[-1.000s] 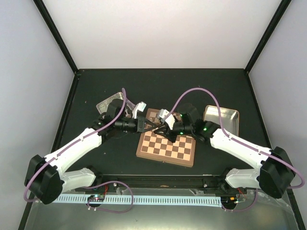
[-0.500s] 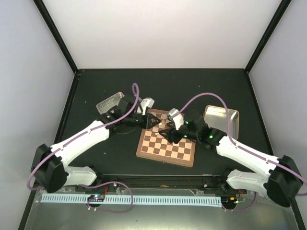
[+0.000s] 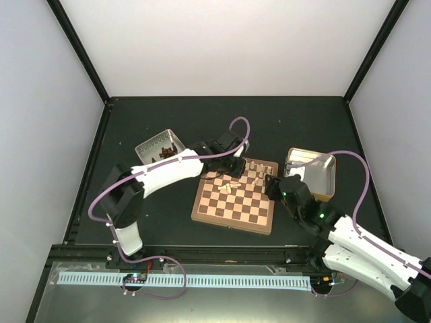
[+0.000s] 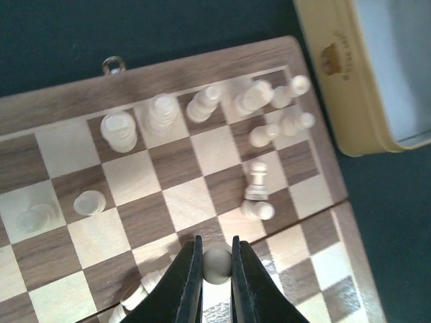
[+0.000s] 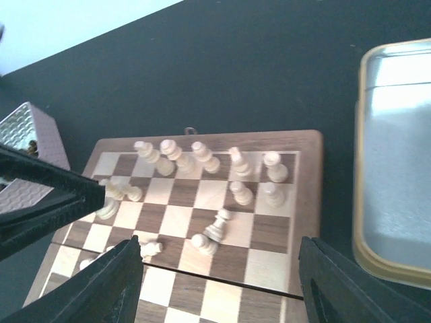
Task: Set up the chess pieces on the board
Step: Place the chess piece on the chessboard.
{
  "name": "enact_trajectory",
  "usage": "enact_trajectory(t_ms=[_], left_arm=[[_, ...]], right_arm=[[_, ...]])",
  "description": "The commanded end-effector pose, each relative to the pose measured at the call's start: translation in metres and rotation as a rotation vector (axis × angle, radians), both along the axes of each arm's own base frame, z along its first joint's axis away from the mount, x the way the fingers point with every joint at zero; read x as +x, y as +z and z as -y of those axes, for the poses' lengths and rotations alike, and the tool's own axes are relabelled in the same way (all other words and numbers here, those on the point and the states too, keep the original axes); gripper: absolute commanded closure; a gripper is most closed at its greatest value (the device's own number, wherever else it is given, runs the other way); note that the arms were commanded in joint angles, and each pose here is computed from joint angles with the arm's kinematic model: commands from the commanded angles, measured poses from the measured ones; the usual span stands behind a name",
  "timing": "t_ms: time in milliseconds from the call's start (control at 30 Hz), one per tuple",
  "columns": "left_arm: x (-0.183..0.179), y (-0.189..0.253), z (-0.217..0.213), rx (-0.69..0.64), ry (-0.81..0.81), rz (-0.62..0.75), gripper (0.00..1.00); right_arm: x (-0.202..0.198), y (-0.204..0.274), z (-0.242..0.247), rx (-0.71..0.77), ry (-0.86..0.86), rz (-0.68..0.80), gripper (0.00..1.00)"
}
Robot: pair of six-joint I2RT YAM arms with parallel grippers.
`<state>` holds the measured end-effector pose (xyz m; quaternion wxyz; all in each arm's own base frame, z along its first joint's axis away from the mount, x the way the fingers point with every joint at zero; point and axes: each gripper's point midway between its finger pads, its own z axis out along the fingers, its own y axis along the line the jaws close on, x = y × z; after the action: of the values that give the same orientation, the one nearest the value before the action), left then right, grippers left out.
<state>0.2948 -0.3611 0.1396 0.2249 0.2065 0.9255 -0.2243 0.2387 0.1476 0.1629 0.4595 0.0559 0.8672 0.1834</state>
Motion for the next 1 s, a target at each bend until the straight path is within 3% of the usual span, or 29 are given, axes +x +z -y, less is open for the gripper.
enact_trajectory(t_ms=[0, 200, 400, 967], left_arm=[[0.013, -0.017, -0.008, 0.075, 0.155, -0.028, 0.98], [0.031, -0.037, -0.005, 0.092, 0.281, -0.017, 0.98], [0.037, -0.031, -0.004, 0.103, 0.348, 0.051, 0.98], [0.031, -0.027, 0.002, 0.099, 0.321, 0.156, 0.99]], right_arm=[[0.000, 0.003, 0.029, 0.026, -0.164, 0.018, 0.35], [-0.004, 0.004, 0.028, 0.028, -0.141, 0.003, 0.35], [-0.007, 0.006, 0.020, 0.014, -0.079, -0.016, 0.34], [-0.011, 0.011, 0.021, -0.005, -0.051, 0.003, 0.34]])
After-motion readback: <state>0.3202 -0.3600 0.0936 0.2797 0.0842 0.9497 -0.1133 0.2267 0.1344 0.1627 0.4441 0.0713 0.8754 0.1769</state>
